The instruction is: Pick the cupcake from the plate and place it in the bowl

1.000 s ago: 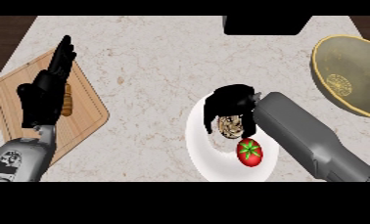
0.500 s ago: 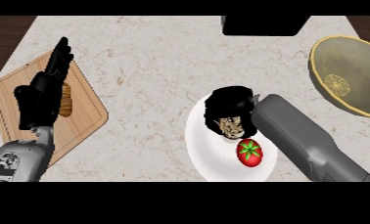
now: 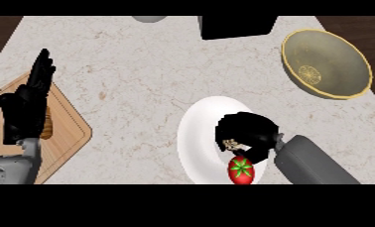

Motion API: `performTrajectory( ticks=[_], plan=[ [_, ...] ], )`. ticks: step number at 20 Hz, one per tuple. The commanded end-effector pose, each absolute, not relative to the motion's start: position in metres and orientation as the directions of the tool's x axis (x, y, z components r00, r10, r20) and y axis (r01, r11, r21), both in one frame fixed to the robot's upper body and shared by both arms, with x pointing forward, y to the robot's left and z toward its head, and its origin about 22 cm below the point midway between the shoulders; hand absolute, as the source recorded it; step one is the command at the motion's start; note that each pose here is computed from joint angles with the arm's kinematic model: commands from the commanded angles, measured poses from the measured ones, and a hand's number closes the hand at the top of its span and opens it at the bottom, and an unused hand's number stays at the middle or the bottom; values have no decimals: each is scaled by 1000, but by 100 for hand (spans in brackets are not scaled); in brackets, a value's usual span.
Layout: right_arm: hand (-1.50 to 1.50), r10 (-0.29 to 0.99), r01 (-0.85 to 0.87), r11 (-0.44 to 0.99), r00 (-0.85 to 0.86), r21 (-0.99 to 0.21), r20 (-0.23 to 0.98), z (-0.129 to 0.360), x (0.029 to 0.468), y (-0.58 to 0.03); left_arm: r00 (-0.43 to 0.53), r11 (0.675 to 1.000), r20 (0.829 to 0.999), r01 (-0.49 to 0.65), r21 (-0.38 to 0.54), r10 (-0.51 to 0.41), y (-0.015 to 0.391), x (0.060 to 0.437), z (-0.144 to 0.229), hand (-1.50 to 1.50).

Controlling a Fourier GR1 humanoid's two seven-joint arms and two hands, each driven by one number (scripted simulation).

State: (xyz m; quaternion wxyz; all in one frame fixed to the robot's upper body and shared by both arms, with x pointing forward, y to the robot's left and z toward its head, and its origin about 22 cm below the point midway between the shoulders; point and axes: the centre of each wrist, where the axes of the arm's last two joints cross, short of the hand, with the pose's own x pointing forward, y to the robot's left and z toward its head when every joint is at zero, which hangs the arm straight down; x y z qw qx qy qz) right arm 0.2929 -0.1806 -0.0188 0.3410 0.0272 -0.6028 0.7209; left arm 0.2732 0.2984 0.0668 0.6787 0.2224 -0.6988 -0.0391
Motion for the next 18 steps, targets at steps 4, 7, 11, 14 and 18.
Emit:
performTrajectory(
  ticks=[4,7,11,14,18],
  plan=[
    [150,472,-615,249,-597,-748,648,-21,220,-209,50,891,934,-288,352,-353,307,263,63,0],
    [150,444,-545,403,-586,-735,678,7,205,-218,35,890,936,-299,345,-351,308,265,67,0],
    [150,493,-434,529,-542,-729,681,39,175,-245,25,886,932,-300,353,-362,311,261,67,0],
    [150,589,-313,560,-500,-767,635,77,164,-274,17,894,934,-286,345,-356,308,257,66,0],
    [150,617,-206,637,-441,-743,652,120,146,-295,-47,913,934,-232,335,-355,292,271,86,0]
  ],
)
